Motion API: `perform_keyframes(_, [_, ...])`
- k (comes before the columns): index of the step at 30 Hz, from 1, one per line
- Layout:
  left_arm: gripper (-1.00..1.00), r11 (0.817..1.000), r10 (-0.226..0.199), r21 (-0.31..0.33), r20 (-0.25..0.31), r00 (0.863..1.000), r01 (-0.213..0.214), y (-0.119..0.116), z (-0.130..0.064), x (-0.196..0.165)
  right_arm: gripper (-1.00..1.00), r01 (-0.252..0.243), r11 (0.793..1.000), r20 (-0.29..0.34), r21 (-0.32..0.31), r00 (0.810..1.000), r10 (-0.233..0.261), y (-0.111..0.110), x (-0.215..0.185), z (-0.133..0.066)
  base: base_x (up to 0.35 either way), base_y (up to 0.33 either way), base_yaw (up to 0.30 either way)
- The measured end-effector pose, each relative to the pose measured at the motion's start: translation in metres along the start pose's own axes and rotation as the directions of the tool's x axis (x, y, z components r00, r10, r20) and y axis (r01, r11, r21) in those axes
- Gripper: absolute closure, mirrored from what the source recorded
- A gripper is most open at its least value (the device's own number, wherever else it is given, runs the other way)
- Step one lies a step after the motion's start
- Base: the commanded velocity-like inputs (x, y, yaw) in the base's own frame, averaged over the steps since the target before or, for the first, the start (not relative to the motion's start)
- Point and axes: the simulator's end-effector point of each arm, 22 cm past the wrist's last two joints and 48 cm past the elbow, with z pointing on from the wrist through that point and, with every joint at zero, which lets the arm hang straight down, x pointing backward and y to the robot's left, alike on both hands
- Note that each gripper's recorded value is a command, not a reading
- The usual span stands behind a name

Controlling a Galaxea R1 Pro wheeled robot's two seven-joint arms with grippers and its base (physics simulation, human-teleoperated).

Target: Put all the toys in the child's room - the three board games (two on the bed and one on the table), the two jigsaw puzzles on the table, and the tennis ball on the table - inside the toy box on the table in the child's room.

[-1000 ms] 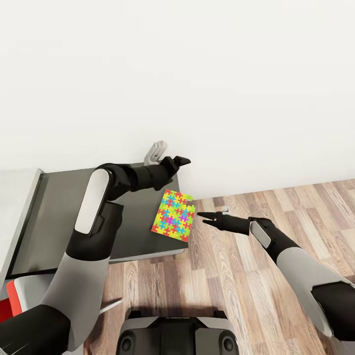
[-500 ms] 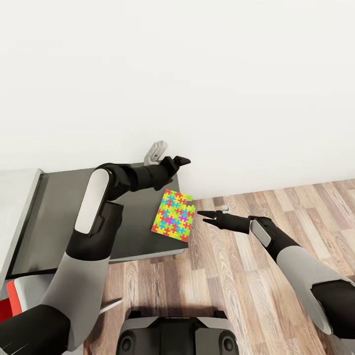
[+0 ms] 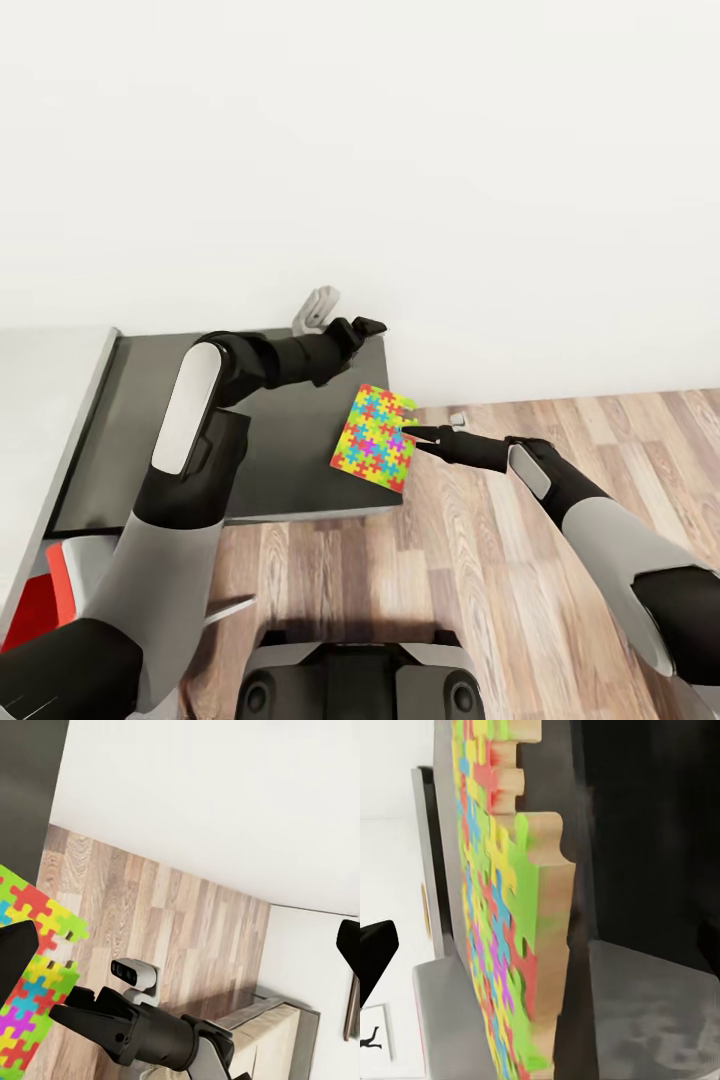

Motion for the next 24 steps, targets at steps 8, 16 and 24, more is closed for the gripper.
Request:
perform_keyframes(8, [-1.0,1.0,0.0,-0.002,-0.001,1.0,0.0,0.0007,0.0002,0.0001,-1.0,0.002,1.0,0.001,-0.003,1.0,-0.002,0.0012,0.0,0.0014,0.0,0.0,0.174])
perform_keyframes(16, [-1.0,1.0,-0.001,-0.004,-0.002,1.0,0.001,0.0016,0.0007,0.0004,-1.0,0.004,1.0,0.002,-0.002,1.0,-0.004,0.001,-0.0005,0.0009,0.0,0.0,0.053])
perform_keyframes(24, [-1.0,1.0,-0.001,-0.004,-0.003,1.0,0.001,0.0019,0.0009,0.0007,-1.0,0.005,1.0,0.003,-0.002,1.0,-0.005,0.0008,-0.0009,0.0004,0.0,0.0,0.017])
